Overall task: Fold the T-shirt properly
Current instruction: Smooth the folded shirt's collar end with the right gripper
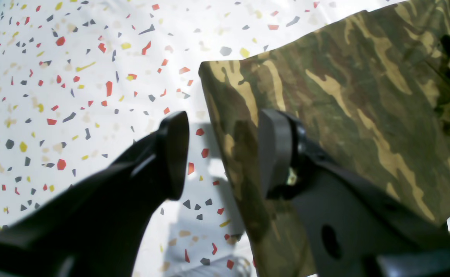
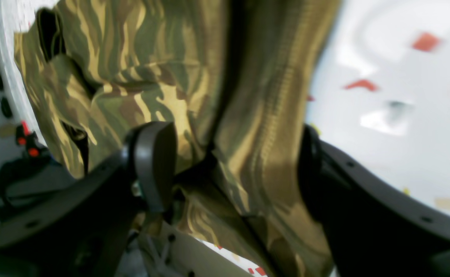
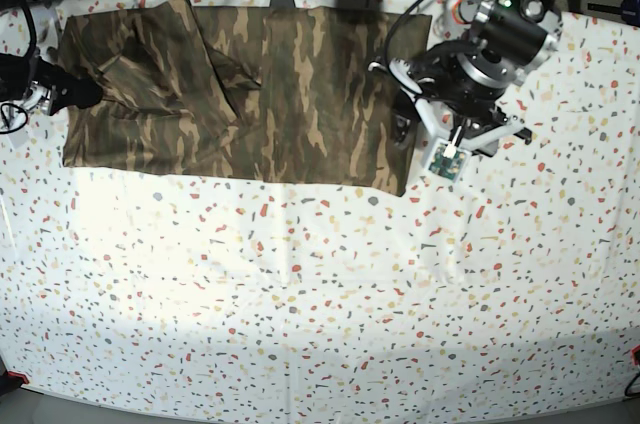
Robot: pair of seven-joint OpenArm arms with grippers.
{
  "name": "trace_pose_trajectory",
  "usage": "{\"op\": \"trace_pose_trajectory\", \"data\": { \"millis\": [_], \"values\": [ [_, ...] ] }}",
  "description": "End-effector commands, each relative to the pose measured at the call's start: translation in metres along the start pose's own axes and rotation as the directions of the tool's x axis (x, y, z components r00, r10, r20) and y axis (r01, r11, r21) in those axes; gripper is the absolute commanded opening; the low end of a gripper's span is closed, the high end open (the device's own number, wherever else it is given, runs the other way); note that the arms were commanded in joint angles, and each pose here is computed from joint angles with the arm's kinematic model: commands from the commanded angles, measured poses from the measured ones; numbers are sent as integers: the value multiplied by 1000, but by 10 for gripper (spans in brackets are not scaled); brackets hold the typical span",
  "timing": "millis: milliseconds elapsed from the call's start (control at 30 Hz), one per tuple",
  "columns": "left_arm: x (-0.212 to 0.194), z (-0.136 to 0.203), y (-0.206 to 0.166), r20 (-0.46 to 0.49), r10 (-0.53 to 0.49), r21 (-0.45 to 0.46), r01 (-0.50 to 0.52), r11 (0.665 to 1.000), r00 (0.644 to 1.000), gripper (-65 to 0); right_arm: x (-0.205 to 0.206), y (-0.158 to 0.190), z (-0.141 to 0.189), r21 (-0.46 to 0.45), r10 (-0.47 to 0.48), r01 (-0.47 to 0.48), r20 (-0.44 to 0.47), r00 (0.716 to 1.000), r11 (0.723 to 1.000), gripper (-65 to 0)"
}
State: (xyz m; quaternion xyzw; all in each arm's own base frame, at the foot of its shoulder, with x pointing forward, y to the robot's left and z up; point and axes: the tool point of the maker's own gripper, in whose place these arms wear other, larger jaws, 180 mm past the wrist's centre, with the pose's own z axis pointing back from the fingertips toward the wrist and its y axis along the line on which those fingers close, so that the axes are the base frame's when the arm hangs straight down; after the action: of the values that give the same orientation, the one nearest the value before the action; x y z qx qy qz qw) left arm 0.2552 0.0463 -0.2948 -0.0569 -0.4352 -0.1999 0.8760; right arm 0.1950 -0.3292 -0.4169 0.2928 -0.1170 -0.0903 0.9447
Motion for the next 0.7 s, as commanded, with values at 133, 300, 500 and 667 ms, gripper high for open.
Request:
{"op": "trace_pose_trajectory", "data": {
  "millis": [133, 300, 500, 667],
  "values": [
    [12, 3, 2, 49, 0, 6, 0, 1000, 999, -365, -8, 10, -9, 34, 4, -2, -62, 998, 999, -259],
    [12, 3, 2, 50, 0, 6, 0, 1000, 999, -365, -5, 13, -9, 48, 4, -1, -51, 999, 999, -420],
    [7, 3, 2, 27, -1, 6, 1, 1000, 1000, -367, 3, 21, -8, 89, -1, 3, -18, 1000, 996, -650],
    [-19, 6, -2, -78, -27, -2, 27, 1000, 997, -367, 17, 31, -6, 120, 10, -12, 19, 1000, 993, -650]
  ]
}}
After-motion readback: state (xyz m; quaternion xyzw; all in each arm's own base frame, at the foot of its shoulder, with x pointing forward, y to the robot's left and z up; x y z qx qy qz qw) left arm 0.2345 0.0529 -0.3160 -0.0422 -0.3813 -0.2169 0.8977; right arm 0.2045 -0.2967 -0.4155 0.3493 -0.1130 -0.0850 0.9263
